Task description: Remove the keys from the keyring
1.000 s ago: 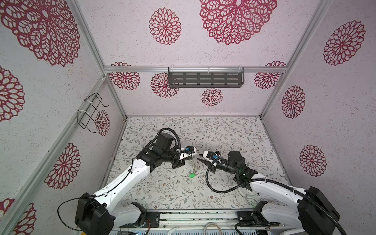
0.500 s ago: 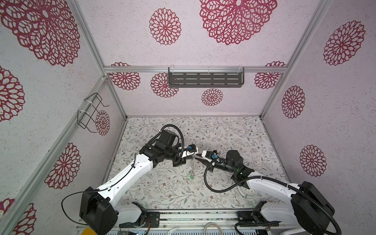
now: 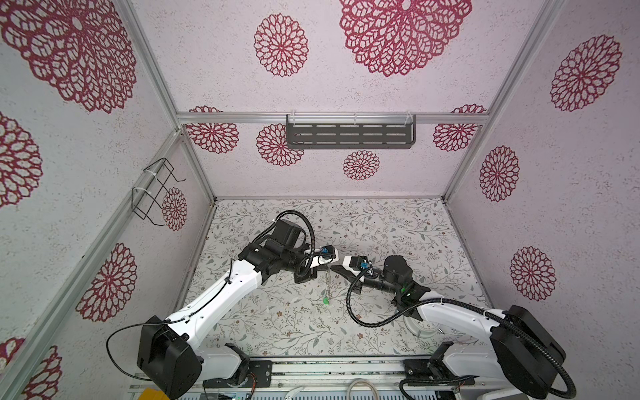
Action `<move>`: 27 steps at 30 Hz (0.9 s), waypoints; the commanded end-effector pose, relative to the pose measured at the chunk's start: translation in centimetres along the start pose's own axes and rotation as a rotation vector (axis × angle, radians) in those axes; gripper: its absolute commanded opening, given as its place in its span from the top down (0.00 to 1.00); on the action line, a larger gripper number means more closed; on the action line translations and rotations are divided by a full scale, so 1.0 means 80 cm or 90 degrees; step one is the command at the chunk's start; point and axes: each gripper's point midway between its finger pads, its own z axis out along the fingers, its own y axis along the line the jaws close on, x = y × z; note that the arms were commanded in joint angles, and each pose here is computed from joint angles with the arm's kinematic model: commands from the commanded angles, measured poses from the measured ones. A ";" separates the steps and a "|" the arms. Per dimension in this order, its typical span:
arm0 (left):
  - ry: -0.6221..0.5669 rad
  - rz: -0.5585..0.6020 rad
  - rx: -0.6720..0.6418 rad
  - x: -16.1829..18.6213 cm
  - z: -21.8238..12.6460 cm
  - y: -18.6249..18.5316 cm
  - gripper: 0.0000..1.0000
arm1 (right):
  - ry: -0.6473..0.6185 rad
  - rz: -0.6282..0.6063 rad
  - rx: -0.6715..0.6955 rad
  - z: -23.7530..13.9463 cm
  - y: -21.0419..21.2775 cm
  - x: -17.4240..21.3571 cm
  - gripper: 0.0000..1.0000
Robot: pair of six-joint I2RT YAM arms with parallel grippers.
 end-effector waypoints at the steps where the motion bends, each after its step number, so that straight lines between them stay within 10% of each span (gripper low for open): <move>1: -0.010 -0.003 0.009 -0.009 -0.001 -0.001 0.92 | -0.053 -0.016 0.009 0.000 -0.006 -0.031 1.00; 7: -0.116 -0.095 -0.053 -0.014 -0.032 0.032 0.72 | -0.113 0.019 0.054 -0.009 -0.016 -0.039 1.00; 27: -0.174 -0.123 -0.043 -0.021 -0.023 0.023 0.75 | -0.152 0.051 0.056 -0.005 -0.018 -0.046 1.00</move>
